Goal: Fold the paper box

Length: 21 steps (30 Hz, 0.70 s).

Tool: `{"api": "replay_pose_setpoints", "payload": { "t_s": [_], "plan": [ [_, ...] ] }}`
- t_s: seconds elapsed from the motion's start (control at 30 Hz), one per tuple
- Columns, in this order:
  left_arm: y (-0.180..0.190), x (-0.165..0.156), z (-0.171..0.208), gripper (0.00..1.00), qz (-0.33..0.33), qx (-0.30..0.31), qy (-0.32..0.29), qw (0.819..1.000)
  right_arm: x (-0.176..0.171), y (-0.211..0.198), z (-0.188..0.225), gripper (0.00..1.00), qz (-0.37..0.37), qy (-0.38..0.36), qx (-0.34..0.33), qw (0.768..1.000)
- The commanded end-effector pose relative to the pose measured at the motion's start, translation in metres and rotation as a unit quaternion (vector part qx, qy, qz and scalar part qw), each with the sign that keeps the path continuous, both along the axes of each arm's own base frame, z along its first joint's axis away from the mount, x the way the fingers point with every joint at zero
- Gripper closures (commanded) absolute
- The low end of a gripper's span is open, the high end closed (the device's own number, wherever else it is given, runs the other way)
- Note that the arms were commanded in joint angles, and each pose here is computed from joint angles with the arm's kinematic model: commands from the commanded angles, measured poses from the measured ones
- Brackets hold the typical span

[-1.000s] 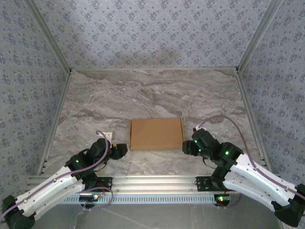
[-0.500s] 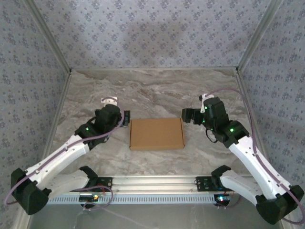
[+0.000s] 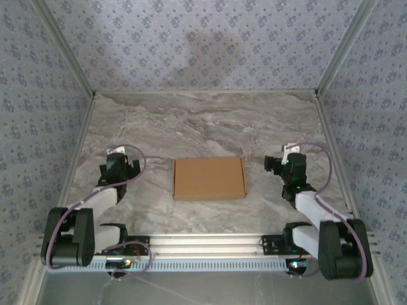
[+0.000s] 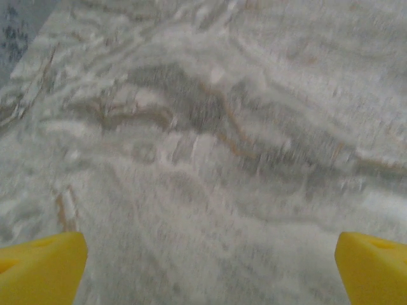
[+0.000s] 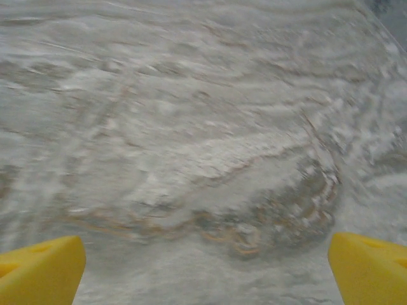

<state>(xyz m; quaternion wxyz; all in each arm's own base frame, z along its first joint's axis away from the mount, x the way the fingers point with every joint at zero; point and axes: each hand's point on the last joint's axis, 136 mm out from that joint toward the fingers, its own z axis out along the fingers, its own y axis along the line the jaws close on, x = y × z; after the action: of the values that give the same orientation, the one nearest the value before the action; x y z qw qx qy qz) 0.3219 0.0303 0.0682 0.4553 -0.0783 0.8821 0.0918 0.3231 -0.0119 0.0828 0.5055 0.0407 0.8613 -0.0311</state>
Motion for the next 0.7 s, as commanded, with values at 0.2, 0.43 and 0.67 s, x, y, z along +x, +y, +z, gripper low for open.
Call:
{"api": "replay_pose_setpoints", "payload": {
  "t_s": [0.2,0.43,0.67],
  "plan": [
    [-0.007,0.054,0.034,0.00,-0.057,-0.021,-0.203,0.977,0.035,-0.011,0.026,0.00,0.029,-0.134,0.014,0.990],
    [-0.013,0.076,0.020,0.01,-0.075,-0.032,-0.113,0.990,0.069,-0.003,0.001,0.00,0.032,-0.059,-0.015,0.998],
    [-0.014,0.076,0.020,0.00,-0.075,-0.033,-0.113,0.990,0.069,-0.003,0.001,0.00,0.034,-0.051,-0.015,0.998]
  ]
}}
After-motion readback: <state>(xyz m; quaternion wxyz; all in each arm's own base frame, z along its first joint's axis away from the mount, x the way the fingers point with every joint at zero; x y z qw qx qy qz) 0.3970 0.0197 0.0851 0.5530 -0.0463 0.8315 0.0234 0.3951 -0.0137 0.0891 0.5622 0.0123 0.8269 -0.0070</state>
